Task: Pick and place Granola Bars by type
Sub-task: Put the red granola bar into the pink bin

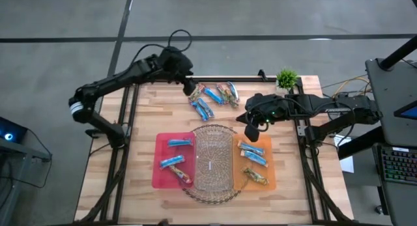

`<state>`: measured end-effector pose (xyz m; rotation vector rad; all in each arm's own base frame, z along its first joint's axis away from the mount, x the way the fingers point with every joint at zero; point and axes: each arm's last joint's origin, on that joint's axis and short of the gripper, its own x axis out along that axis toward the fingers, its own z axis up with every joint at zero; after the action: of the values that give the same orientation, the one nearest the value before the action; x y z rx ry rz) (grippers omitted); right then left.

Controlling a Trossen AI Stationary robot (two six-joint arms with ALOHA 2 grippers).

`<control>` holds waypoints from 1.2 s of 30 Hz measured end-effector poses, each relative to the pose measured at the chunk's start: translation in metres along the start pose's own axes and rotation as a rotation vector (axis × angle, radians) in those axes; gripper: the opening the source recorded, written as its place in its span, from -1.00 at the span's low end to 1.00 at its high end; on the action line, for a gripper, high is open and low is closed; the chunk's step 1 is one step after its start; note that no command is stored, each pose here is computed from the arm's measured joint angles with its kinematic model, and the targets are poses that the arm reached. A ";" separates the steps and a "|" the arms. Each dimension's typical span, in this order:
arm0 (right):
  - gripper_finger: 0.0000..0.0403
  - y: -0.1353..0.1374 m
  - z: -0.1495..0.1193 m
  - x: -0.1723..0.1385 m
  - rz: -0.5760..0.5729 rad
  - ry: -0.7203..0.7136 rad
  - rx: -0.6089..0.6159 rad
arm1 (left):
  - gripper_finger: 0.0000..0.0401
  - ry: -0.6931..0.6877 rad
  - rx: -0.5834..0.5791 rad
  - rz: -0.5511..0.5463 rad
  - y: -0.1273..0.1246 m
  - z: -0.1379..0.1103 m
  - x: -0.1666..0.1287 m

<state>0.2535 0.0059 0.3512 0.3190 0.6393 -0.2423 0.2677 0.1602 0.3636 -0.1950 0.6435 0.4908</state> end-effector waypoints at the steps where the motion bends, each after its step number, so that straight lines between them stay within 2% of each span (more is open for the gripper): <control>1: -0.96 0.000 -0.001 0.000 -0.002 0.006 0.000 | 0.13 0.018 -0.035 0.010 0.004 0.001 0.006; 6: -0.96 0.000 -0.001 0.000 -0.004 0.009 0.001 | 0.13 0.143 -0.150 0.052 0.020 0.009 0.030; 12: -0.96 0.000 -0.001 0.000 -0.004 0.009 0.001 | 0.13 0.265 -0.187 0.072 0.029 0.012 0.060; 23: -0.96 -0.001 -0.002 0.000 -0.007 0.016 -0.002 | 0.13 0.449 -0.230 0.096 0.034 -0.015 0.118; 36: -0.96 -0.001 -0.002 0.001 -0.007 0.017 -0.002 | 0.13 0.563 -0.250 0.170 0.038 -0.040 0.160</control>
<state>0.2526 0.0059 0.3491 0.3168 0.6571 -0.2458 0.3383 0.2407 0.2324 -0.5297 1.1550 0.6881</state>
